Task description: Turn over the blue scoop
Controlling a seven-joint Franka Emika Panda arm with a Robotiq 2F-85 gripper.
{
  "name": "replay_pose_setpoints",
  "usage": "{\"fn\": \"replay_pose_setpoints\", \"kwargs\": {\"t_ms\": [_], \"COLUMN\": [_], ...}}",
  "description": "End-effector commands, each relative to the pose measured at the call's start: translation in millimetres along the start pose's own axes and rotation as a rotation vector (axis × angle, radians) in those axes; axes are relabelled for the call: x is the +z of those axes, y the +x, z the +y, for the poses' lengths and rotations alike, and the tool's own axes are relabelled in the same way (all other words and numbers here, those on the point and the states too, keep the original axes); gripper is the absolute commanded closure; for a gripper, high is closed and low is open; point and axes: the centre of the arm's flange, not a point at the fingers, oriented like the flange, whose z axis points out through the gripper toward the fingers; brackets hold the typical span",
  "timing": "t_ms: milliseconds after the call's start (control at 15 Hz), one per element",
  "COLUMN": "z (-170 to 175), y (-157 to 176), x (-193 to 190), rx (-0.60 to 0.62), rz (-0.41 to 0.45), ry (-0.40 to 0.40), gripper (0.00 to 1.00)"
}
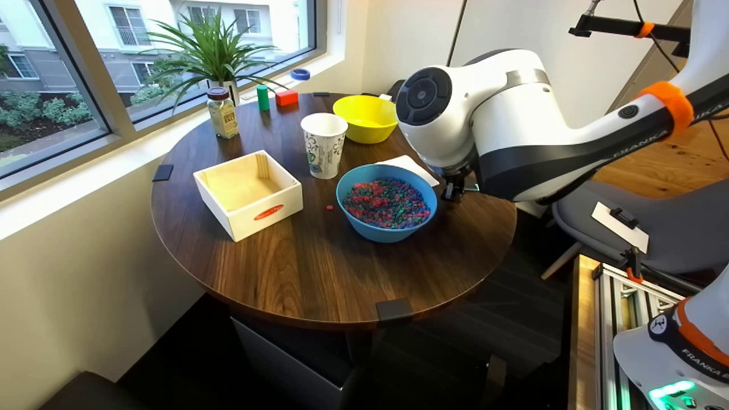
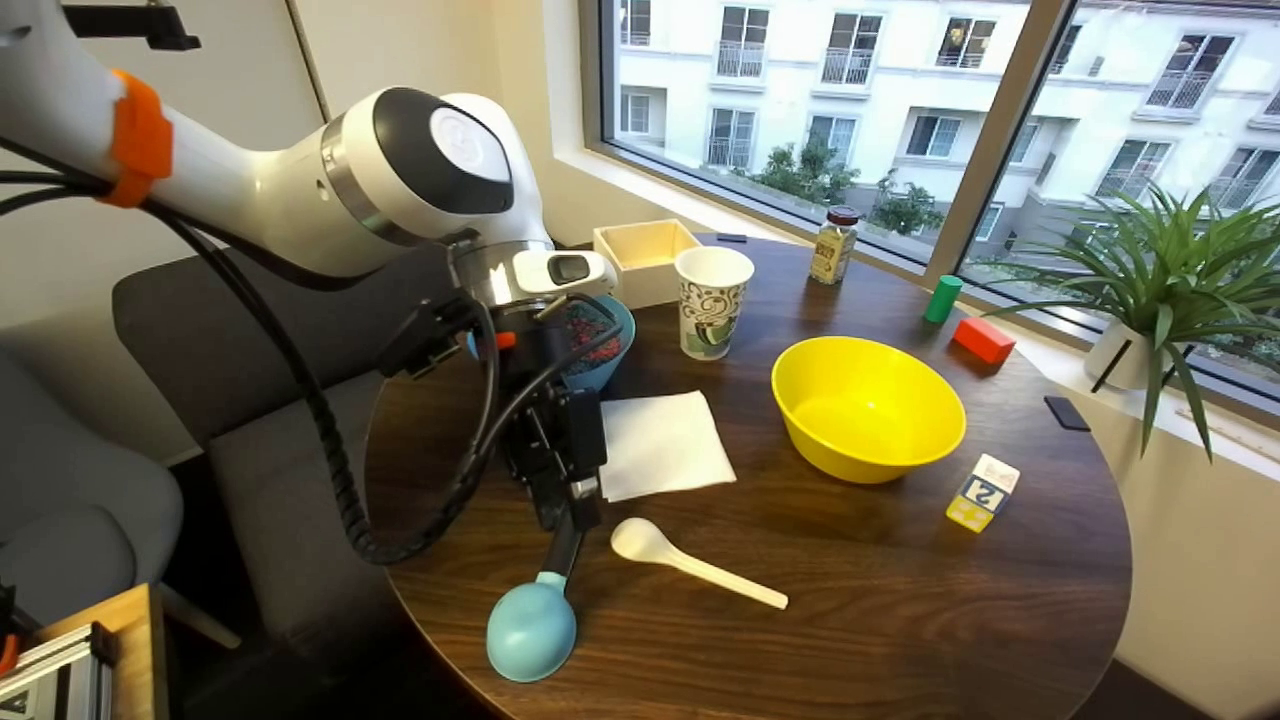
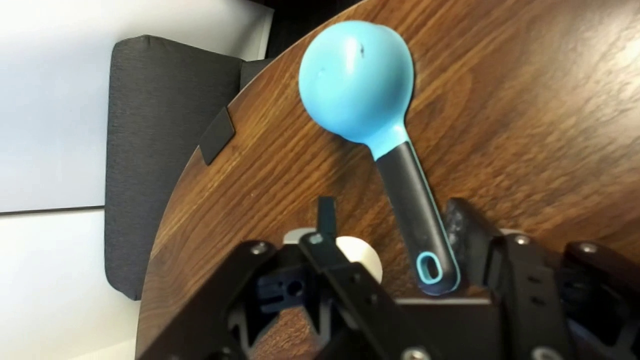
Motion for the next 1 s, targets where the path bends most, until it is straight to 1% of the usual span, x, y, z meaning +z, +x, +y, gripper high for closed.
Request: {"fn": "replay_pose_setpoints", "kwargs": {"t_ms": [0,67,133,200,400,467,533,600,667,867,933], "z": [-7.7,-8.0,-8.6,-9.2,-12.1,-13.2,-14.2,-13.4,-12.4,-10.3,-8.5], "y": [9.0,9.5,10.2,10.7,12.2,12.9,13.3,13.6,13.8,13.2,11.7], "x": [10.2,10.9,12.1,13.3,16.9,18.4,19.4,19.4,19.0,17.7,15.2], "rx": [-0.008,-0.011,-0.015,-0.018,-0.027,-0.031,-0.033,-0.035,-0.034,-0.033,-0.032], "rz": [0.019,0.022,0.025,0.026,0.026,0.026,0.025,0.028,0.031,0.035,0.039], "ry": [-0.035,-0.039,-0.043,-0.044,-0.049,-0.050,-0.051,-0.059,-0.063,-0.064,-0.051], "gripper": [0.48,0.52,0.63,0.64,0.91,0.96,0.99,1.00,0.97,0.97,0.97]}}
